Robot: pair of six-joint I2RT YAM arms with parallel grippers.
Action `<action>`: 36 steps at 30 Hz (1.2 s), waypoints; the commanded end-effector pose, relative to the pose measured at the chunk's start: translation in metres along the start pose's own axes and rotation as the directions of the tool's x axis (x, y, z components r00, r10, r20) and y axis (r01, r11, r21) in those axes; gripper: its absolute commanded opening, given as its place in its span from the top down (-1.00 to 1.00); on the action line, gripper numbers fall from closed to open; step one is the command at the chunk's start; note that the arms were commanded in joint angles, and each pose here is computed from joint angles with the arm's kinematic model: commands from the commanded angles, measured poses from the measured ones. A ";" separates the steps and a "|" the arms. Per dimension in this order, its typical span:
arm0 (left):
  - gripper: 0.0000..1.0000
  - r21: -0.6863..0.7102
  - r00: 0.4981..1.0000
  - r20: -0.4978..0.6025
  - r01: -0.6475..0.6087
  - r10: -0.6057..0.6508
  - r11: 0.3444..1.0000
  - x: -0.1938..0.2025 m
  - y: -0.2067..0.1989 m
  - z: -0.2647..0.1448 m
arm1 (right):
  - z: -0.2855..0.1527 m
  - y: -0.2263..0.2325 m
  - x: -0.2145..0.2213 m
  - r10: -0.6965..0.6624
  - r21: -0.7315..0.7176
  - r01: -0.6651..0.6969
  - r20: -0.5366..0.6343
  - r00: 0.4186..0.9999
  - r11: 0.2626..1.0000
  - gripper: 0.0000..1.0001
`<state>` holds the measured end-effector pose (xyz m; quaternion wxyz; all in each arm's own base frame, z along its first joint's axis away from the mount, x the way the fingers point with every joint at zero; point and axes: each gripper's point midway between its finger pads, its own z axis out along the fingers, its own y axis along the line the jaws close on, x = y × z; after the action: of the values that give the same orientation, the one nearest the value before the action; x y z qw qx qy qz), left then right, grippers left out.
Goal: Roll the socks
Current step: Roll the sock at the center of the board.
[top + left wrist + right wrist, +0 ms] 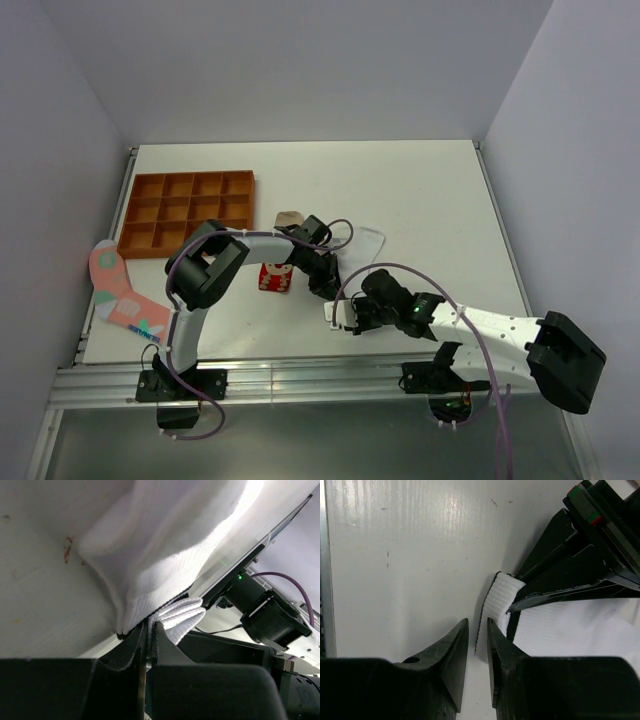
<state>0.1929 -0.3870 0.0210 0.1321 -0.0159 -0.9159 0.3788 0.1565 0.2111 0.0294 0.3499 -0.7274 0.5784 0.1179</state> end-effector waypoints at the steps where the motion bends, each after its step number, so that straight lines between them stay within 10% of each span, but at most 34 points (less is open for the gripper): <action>1: 0.99 -0.145 1.000 0.012 0.031 -0.029 0.989 0.002 0.044 0.009 | 0.004 -0.011 -0.006 -0.024 0.041 0.023 0.018 1.000 0.999 0.42; 26: 0.99 -0.161 1.000 -0.012 -0.002 0.000 0.987 0.009 0.055 0.009 | 0.013 -0.023 0.025 -0.063 0.132 0.076 -0.100 0.993 0.988 0.30; 36: 0.92 -0.123 0.999 -0.036 -0.019 0.015 0.992 0.015 0.053 0.010 | 0.014 -0.033 0.030 -0.001 0.142 0.014 -0.087 0.996 0.990 0.57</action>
<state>0.1931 -0.3833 0.0198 0.1282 -0.0362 -0.9096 0.3935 0.1848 0.2120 0.0181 0.3778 -0.7234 0.5742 0.0651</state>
